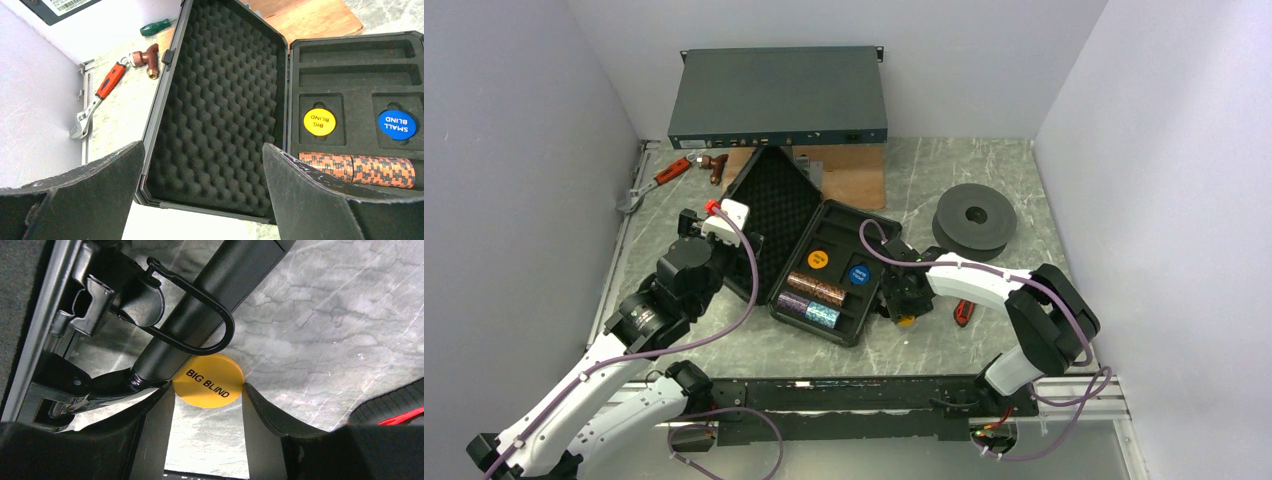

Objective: Pack up texas hold em set

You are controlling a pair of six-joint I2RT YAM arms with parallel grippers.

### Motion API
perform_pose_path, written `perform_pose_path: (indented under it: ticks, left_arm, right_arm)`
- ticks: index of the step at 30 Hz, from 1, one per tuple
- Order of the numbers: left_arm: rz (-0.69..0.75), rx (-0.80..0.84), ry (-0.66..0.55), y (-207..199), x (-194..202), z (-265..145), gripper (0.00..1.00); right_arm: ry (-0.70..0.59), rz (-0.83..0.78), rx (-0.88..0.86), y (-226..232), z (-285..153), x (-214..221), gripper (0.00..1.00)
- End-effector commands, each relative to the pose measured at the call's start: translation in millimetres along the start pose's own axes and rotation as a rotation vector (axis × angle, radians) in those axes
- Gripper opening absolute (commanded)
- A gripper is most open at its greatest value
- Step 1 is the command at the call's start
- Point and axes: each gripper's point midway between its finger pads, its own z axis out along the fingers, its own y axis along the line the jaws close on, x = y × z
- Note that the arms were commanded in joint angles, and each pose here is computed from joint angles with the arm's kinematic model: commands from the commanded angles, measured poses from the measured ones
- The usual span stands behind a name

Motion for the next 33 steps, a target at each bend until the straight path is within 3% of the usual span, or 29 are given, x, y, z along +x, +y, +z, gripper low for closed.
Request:
perform_pose_path:
  ticks: [1,33]
  left_arm:
    - [-0.009,0.006,-0.029,0.5,-8.8,-1.4,0.94]
    - [-0.016,0.009,-0.037,1.4,-10.5,-3.9,0.93]
  right_arm:
    - [-0.026,-0.005,-0.017,9.3,12.2,-7.2,0.37]
    - [-0.114,0.007,0.063,-16.6,-38.8,-9.4,0.35]
